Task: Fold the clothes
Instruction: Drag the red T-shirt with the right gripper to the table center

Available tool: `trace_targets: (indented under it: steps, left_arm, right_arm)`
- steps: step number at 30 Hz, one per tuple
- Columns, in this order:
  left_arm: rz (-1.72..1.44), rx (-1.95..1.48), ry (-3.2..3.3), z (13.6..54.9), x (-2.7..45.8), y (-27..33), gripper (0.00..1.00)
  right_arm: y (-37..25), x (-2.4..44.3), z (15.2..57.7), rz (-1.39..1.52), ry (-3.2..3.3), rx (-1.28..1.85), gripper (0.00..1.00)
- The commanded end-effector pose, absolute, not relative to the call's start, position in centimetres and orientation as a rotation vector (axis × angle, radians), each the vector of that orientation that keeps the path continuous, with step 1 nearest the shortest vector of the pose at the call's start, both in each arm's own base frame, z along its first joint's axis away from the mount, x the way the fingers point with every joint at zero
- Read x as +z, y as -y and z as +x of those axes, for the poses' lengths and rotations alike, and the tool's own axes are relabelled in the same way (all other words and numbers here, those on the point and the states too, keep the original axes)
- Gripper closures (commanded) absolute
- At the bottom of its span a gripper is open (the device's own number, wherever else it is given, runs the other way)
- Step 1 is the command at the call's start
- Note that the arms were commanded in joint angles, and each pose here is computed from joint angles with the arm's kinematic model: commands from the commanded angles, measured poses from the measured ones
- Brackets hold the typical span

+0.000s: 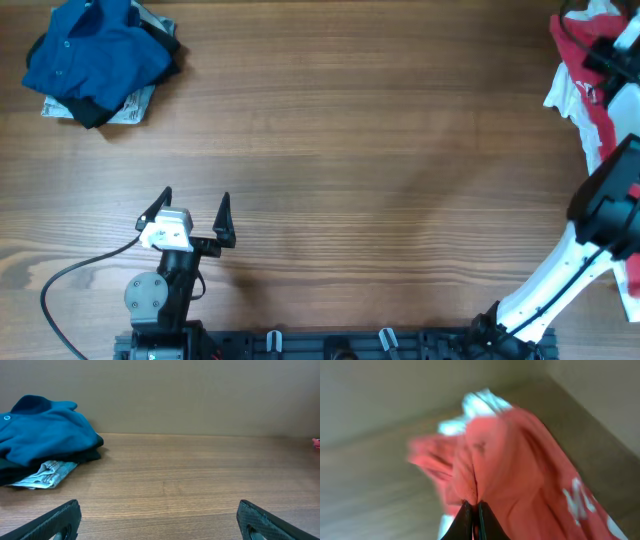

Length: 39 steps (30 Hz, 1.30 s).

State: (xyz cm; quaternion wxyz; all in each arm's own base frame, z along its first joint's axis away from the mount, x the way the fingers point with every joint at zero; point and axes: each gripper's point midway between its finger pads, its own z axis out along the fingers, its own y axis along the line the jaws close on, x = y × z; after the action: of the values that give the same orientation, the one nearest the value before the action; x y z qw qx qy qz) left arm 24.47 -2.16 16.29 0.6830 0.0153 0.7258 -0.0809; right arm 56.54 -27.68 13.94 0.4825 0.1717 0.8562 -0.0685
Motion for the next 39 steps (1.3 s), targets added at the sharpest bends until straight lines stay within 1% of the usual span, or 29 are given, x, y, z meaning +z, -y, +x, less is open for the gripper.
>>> trace_targets:
  steps: [1,4,8,11,13,16,18,20,23,24,25,26,27,30,31,32,33,34,36,37,39]
  left_arm:
    - [0.035,-0.163,-1.63,24.5,16.1,1.9,0.0]
    - [0.035,-0.163,-1.63,24.5,16.1,1.9,0.0]
    - [0.035,-0.163,-1.63,24.5,16.1,1.9,0.0]
    - [0.035,-0.163,-1.63,24.5,16.1,1.9,0.0]
    - [0.035,-0.163,-1.63,24.5,16.1,1.9,0.0]
    - [0.035,-0.163,-1.63,24.5,16.1,1.9,0.0]
    - [0.035,-0.163,-1.63,24.5,16.1,1.9,0.0]
    - [0.035,-0.163,-1.63,24.5,16.1,1.9,0.0]
    - [0.035,-0.163,-1.63,24.5,16.1,1.9,0.0]
    - [0.035,-0.163,-1.63,24.5,16.1,1.9,0.0]
    - [0.035,-0.163,-1.63,24.5,16.1,1.9,0.0]
    - [0.035,-0.163,-1.63,24.5,16.1,1.9,0.0]
    - [0.035,-0.163,-1.63,24.5,16.1,1.9,0.0]
    - [0.035,-0.163,-1.63,24.5,16.1,1.9,0.0]
    - [0.035,-0.163,-1.63,24.5,16.1,1.9,0.0]
    - [0.035,-0.163,-1.63,24.5,16.1,1.9,0.0]
    - [0.035,-0.163,-1.63,24.5,16.1,1.9,0.0]
    - [0.035,-0.163,-1.63,24.5,16.1,1.9,0.0]
    - [0.035,-0.163,-1.63,24.5,16.1,1.9,0.0]
    - [0.035,-0.163,-1.63,24.5,16.1,1.9,0.0]
    - [0.035,-0.163,-1.63,24.5,16.1,1.9,0.0]
  right_arm:
    - [19.5,18.9,58.5,0.351,-2.03,0.13,0.96]
    - [11.0,19.2,59.7,0.315,-2.068,0.35,0.96]
    - [-5.2,18.5,60.0,0.135,-2.155,0.565,0.96]
    - [-19.5,18.9,57.3,-0.059,-2.176,0.732,0.96]
    - [-26.2,19.2,54.9,-0.158,-2.174,0.795,0.96]
    - [-36.4,18.9,49.2,-0.325,-2.184,0.884,0.96]
    - [-40.7,18.6,45.8,-0.412,-2.184,0.862,0.96]
    - [-43.6,18.0,42.5,-0.471,-2.219,0.902,0.96]
    - [-46.7,17.7,38.8,-0.559,-2.235,0.934,0.95]
    - [-47.2,17.7,38.1,-0.576,-2.232,0.943,0.83]
    - [-47.5,17.7,37.9,-0.582,-2.231,0.946,0.75]
    - [-47.5,17.7,37.8,-0.583,-2.234,0.947,0.79]
    - [-47.4,17.5,37.6,-0.587,-2.246,0.952,0.94]
    - [-47.3,17.0,37.2,-0.596,-2.271,0.951,0.96]
    - [-47.0,17.1,37.6,-0.586,-2.268,0.935,0.89]
    - [-46.2,17.4,38.6,-0.547,-2.261,0.885,0.86]
    - [-44.7,17.6,39.9,-0.488,-2.261,0.802,0.79]
    - [-41.4,18.3,41.9,-0.385,-2.271,0.655,0.62]
    - [-35.6,19.9,43.6,-0.256,-2.305,0.485,0.28]
    - [-31.5,21.2,44.0,-0.189,-2.341,0.423,0.0]
    - [-25.6,23.0,43.6,-0.111,-2.399,0.35,0.0]
